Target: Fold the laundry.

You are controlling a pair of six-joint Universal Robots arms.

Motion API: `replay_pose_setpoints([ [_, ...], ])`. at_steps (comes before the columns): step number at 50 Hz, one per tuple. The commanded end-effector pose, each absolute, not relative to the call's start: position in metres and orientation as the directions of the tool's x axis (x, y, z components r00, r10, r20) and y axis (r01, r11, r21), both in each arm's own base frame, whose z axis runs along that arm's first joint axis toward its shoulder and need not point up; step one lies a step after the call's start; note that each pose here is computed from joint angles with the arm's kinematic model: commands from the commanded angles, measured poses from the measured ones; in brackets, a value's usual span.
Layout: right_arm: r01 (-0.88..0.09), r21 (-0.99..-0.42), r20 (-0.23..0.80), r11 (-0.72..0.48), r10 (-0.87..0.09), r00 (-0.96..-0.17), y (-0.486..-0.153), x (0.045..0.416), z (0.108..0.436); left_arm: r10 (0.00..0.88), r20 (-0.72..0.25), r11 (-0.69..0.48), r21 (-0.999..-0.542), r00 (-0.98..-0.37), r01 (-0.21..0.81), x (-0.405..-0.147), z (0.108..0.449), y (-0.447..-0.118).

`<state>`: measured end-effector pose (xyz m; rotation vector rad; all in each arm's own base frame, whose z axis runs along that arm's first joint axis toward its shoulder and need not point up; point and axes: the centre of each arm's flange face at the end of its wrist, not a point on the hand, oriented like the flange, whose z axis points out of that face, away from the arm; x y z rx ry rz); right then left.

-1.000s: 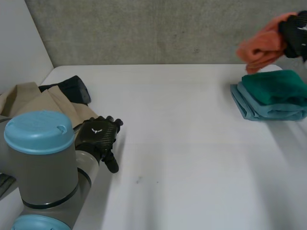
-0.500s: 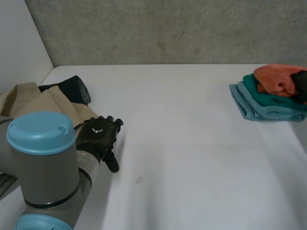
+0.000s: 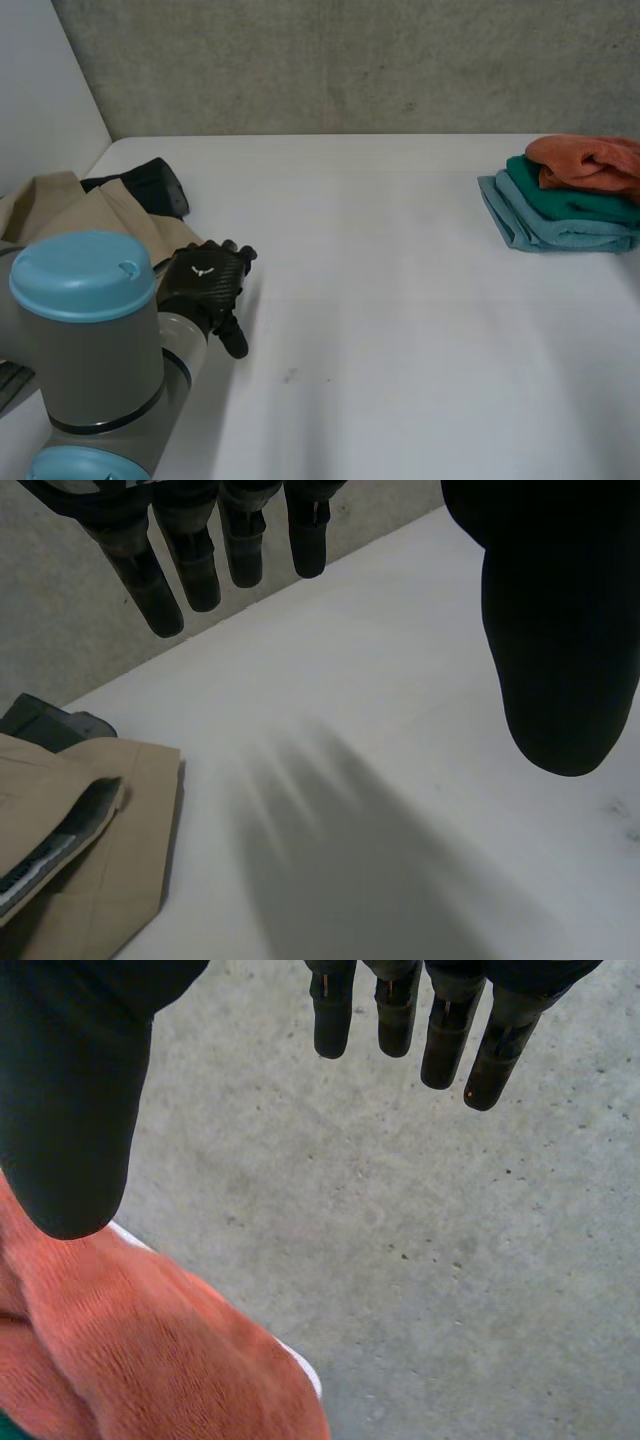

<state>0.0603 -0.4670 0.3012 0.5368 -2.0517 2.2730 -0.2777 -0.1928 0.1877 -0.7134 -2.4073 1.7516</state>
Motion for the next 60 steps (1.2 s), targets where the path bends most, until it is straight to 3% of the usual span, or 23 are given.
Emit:
replay_pose_setpoints([
  [1, -0.202, -0.979, 0.195, 0.0, -0.247, -0.949, -0.436, 0.083, 0.318, 0.392, -0.192, 0.202, -0.936, -0.9, 0.288, -0.275, 0.204, -0.196],
  [6, -0.154, -0.981, 0.103, 0.121, -0.354, -0.93, -0.397, 0.143, 0.311, 0.347, -0.184, 0.16, -0.955, -0.92, 0.251, -0.266, 0.225, -0.204],
  [11, -0.177, -0.964, 0.071, 0.199, -0.45, -0.89, -0.341, 0.196, 0.29, 0.275, -0.205, 0.132, -0.96, -0.939, 0.249, -0.249, 0.242, -0.221],
  [16, -0.222, -0.957, 0.075, 0.189, -0.579, -0.812, -0.289, 0.241, 0.263, 0.201, -0.346, 0.172, -0.909, -0.916, 0.381, -0.224, 0.24, -0.242],
  [22, -0.263, -0.948, 0.073, 0.176, -0.688, -0.722, -0.237, 0.273, 0.222, 0.125, -0.441, 0.23, -0.859, -0.889, 0.458, -0.193, 0.232, -0.264],
  [30, -0.361, -0.919, 0.135, 0.155, -0.739, -0.66, -0.211, 0.279, 0.185, 0.03, -0.549, 0.346, -0.778, -0.835, 0.524, -0.143, 0.217, -0.294],
  [34, -0.404, -0.906, 0.191, 0.122, -0.736, -0.65, -0.208, 0.276, 0.179, 0.073, -0.648, 0.404, -0.676, -0.758, 0.616, -0.129, 0.201, -0.3],
  [41, -0.417, -0.902, 0.215, 0.112, -0.721, -0.658, -0.21, 0.272, 0.174, 0.117, -0.706, 0.429, -0.599, -0.699, 0.677, -0.124, 0.175, -0.313],
  [48, -0.417, -0.903, 0.222, 0.103, -0.719, -0.658, -0.208, 0.271, 0.171, 0.091, -0.756, 0.471, -0.541, -0.648, 0.697, -0.119, 0.16, -0.324],
  [56, -0.414, -0.905, 0.225, 0.097, -0.717, -0.66, -0.209, 0.271, 0.173, 0.04, -0.779, 0.401, -0.561, -0.626, 0.724, -0.132, 0.174, -0.333],
  [59, -0.41, -0.908, 0.229, 0.089, -0.714, -0.662, -0.21, 0.271, 0.176, 0.064, -0.768, 0.295, -0.595, -0.637, 0.747, -0.169, 0.185, -0.324],
  [60, -0.409, -0.908, 0.23, 0.089, -0.712, -0.663, -0.211, 0.271, 0.176, 0.08, -0.757, 0.227, -0.62, -0.649, 0.751, -0.192, 0.192, -0.317],
])
